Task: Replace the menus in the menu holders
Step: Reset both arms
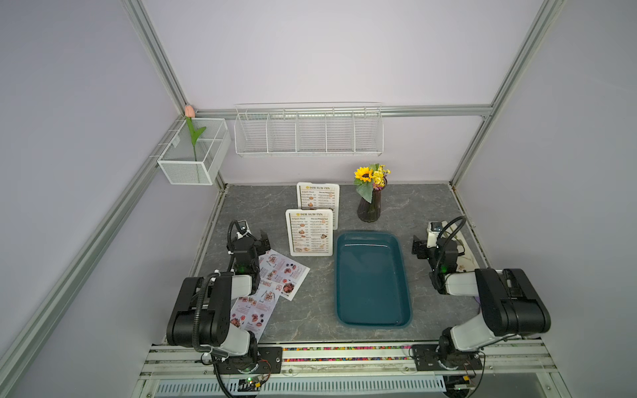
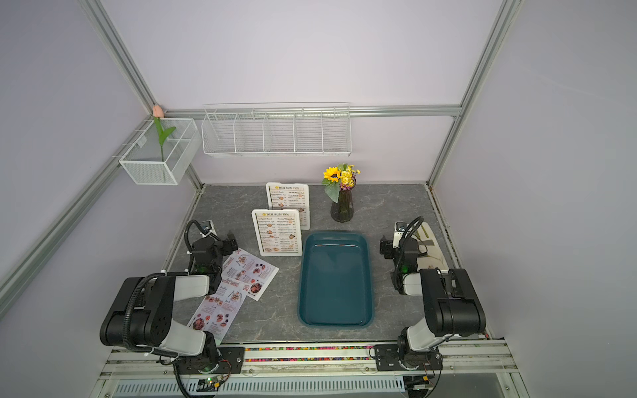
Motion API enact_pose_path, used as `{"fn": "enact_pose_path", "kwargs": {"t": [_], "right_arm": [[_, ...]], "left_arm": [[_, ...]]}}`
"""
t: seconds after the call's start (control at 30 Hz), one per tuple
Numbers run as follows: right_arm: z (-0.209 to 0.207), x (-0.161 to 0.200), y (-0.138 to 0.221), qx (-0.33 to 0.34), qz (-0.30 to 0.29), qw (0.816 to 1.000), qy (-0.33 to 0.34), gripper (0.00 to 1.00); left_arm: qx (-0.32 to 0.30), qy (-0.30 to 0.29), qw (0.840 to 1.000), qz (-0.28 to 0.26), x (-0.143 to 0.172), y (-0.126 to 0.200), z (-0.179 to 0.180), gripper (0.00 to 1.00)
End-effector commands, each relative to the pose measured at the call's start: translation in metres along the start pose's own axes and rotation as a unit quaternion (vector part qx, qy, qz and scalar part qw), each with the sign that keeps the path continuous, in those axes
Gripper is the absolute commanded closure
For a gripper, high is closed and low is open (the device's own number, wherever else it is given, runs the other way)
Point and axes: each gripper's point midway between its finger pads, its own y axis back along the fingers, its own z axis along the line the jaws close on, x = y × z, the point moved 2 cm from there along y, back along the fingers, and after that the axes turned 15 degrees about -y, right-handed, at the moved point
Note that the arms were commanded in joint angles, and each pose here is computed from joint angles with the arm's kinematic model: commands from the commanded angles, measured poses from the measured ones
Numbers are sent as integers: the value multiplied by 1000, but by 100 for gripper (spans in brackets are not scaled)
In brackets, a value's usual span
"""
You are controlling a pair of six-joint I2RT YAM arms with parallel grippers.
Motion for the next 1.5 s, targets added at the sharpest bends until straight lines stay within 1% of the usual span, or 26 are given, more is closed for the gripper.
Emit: {"fn": "enact_pose_path", "kwargs": {"t": [0.0,0.77,0.8,0.87,0.97,1.03,1.1,1.13,1.17,1.2,1.27,1.47], "right_arm": [[2,-10,0,-7,-18,1000,2,11],[2,-9,0,-6,-17,1000,2,11],[2,-10,0,-6,-18,1000,1,11],[2,-10,0,-6,-17,1000,1,11],[2,-10,0,-6,-18,1000,2,11],[2,-10,0,-6,-18,1000,1,11],[2,-10,0,-6,-18,1000,1,11],[2,-10,0,-6,-17,1000,1,11],[2,-10,0,-7,-17,1000,2,11],[2,-10,0,-7,-17,1000,2,11],[2,-9,0,-7,-17,1000,2,11],[2,-10,0,-7,-18,1000,2,11]], "left_arm": [[1,1,1000,-4,-7,-3,-1,2],[3,-3,1000,-7,-8,-3,-2,2],[-9,5,1000,-2,-7,-4,1,2],[-14,6,1000,-3,-7,-3,3,2],[8,-24,1000,-14,-10,0,-12,2],[8,-8,1000,-6,-9,-4,-7,2],[-51,22,998,-8,-5,1,12,2],[-43,14,999,-16,-5,4,10,2],[17,-24,999,-21,-8,2,-8,2],[43,-26,999,-16,-11,-3,-17,2],[17,-13,1000,-6,-9,-4,-9,2],[17,-13,1000,-6,-9,-4,-9,2]]}}
